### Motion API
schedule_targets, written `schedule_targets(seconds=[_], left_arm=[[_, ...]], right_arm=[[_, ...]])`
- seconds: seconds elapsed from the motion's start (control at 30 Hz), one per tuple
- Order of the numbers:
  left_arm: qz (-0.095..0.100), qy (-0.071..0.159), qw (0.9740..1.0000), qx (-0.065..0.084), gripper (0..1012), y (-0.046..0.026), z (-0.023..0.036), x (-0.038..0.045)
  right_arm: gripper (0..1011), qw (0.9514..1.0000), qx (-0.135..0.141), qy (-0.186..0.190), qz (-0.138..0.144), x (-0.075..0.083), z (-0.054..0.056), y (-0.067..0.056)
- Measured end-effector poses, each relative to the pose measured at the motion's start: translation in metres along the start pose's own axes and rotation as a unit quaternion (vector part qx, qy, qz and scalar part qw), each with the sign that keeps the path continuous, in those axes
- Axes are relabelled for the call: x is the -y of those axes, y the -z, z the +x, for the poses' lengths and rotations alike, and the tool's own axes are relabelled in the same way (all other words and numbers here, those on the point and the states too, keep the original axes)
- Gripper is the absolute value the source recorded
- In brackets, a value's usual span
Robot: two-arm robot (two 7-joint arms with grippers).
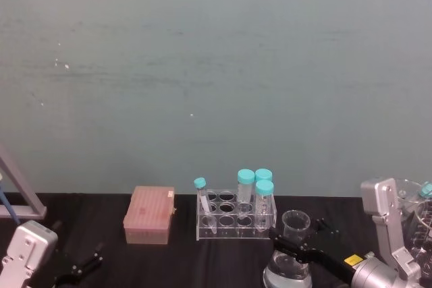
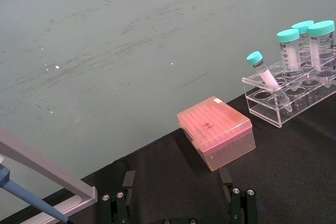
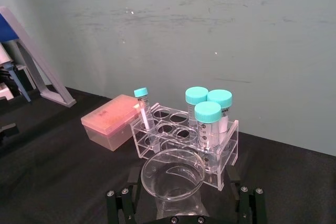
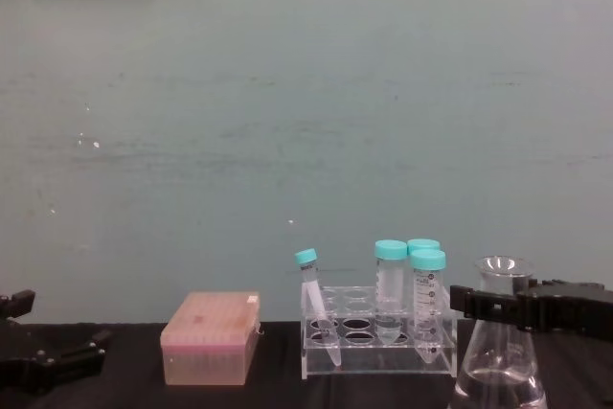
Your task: Pick up the beaker with the right gripper, shake it three times, and then put it down.
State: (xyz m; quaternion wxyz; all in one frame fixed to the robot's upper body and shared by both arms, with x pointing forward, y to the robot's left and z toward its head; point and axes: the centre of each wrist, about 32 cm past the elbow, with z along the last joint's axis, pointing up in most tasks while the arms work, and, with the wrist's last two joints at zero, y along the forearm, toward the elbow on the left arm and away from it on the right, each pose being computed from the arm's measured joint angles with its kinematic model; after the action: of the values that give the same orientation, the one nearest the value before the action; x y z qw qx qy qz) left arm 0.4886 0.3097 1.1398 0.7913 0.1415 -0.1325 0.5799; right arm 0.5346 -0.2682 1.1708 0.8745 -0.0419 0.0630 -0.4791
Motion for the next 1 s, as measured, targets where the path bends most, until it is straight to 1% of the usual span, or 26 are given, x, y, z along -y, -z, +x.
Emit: schedule_targets(seconds=[0.1,0.23,0.47,0.5,0.57,0.6,0.63,0.67,0.7,0.73,0.77,0.8,0.83,0.93,0.97,1.0], left_arm=[[0.0,0.0,1.0,0.0,1000,0.0,0.0,0.0],[0.0,0.0,1.0,0.0,1000,0.0,0.0,0.0],[0.0,0.0,1.0,0.0,1000,0.0,0.0,0.0],[0.0,0.0,1.0,0.0,1000,0.0,0.0,0.0],[0.0,0.0,1.0,0.0,1000,0.0,0.0,0.0],[0.0,0.0,1.0,0.0,1000,0.0,0.0,0.0],[0.0,0.0,1.0,0.0,1000,0.0,0.0,0.0],[0.0,0.0,1.0,0.0,1000,0.0,0.0,0.0],[0.0,0.0,1.0,0.0,1000,0.0,0.0,0.0],[0.0,0.0,1.0,0.0,1000,0.0,0.0,0.0],[0.0,0.0,1.0,0.0,1000,0.0,0.0,0.0],[0.0,0.0,1.0,0.0,1000,0.0,0.0,0.0],[0.0,0.0,1.0,0.0,1000,0.0,0.0,0.0],[0.0,0.0,1.0,0.0,1000,0.0,0.0,0.0],[0.0,0.0,1.0,0.0,1000,0.0,0.0,0.0],[0.0,0.0,1.0,0.0,1000,0.0,0.0,0.0]], right_arm=[[1003,1.0,0.001,0.0,0.002,0.0,0.0,0.0],[1003,0.9998,0.008,-0.009,0.016,0.003,-0.001,-0.001],[1003,0.9978,0.015,-0.021,0.062,0.011,-0.001,-0.014],[1003,0.9967,0.02,-0.019,0.076,0.013,-0.001,-0.018],[1003,0.995,0.027,-0.006,0.096,0.016,-0.002,-0.022],[1003,0.994,0.031,0.004,0.105,0.017,-0.002,-0.024],[1003,0.9912,0.039,0.035,0.121,0.019,-0.003,-0.027],[1003,0.9895,0.043,0.052,0.127,0.021,-0.003,-0.029],[1003,0.985,0.051,0.095,0.135,0.023,-0.003,-0.031],[1003,0.985,0.051,0.095,0.135,0.023,-0.003,-0.031],[1003,0.9799,0.056,0.133,0.137,0.025,-0.003,-0.031],[1002,0.9741,0.061,0.172,0.134,0.027,-0.002,-0.03],[1002,0.9713,0.065,0.188,0.13,0.028,-0.002,-0.029],[1003,0.9651,0.065,0.227,0.113,0.032,0.0,-0.025],[1003,0.9626,0.063,0.244,0.099,0.034,0.003,-0.021],[1003,0.962,0.061,0.25,0.092,0.035,0.003,-0.019]])
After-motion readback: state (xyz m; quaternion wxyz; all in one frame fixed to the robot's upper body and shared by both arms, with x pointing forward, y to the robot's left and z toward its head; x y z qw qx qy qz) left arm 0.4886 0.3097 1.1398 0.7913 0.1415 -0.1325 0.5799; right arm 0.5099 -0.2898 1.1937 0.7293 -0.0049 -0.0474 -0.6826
